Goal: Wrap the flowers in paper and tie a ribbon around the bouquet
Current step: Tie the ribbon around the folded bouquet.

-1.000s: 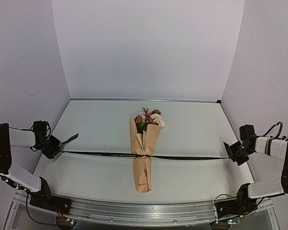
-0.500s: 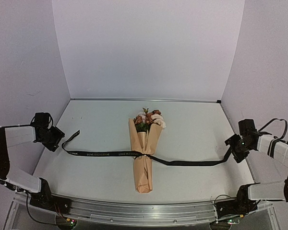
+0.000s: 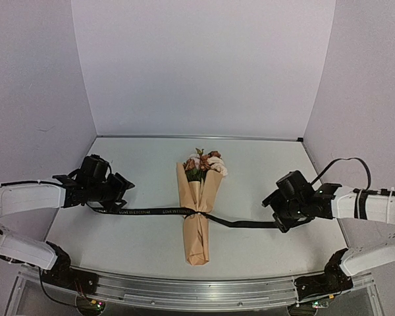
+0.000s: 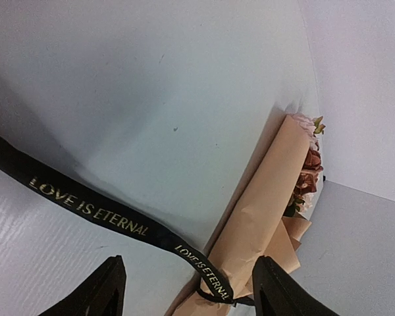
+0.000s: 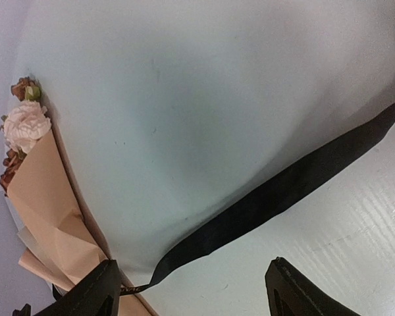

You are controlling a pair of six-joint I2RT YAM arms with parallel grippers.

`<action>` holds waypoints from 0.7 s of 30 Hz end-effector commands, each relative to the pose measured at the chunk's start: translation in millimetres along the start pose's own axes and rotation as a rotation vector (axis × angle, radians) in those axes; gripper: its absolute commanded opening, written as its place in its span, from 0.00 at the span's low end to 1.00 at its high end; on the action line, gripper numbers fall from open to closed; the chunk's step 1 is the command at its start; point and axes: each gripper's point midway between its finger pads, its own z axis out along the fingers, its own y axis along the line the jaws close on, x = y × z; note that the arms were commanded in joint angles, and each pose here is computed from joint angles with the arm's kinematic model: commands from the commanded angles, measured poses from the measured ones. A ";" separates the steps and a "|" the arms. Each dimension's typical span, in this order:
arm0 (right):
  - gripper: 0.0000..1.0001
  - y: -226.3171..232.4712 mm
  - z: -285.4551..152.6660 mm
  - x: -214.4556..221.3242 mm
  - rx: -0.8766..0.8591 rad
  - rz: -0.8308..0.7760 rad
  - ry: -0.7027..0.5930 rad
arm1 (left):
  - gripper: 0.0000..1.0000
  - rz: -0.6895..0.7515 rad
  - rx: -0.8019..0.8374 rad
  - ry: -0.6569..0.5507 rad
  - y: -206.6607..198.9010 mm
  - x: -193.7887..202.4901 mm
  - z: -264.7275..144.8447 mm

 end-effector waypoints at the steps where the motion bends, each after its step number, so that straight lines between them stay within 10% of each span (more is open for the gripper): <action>1: 0.77 29.8 6.9 18.6 -0.061 0.108 -0.008 | 0.69 -0.150 0.073 0.057 -13.4 29.0 15.2; 21: 0.75 21.0 57.2 58.4 -0.033 0.152 0.068 | 0.71 -0.380 0.132 0.293 -41.8 130.7 90.5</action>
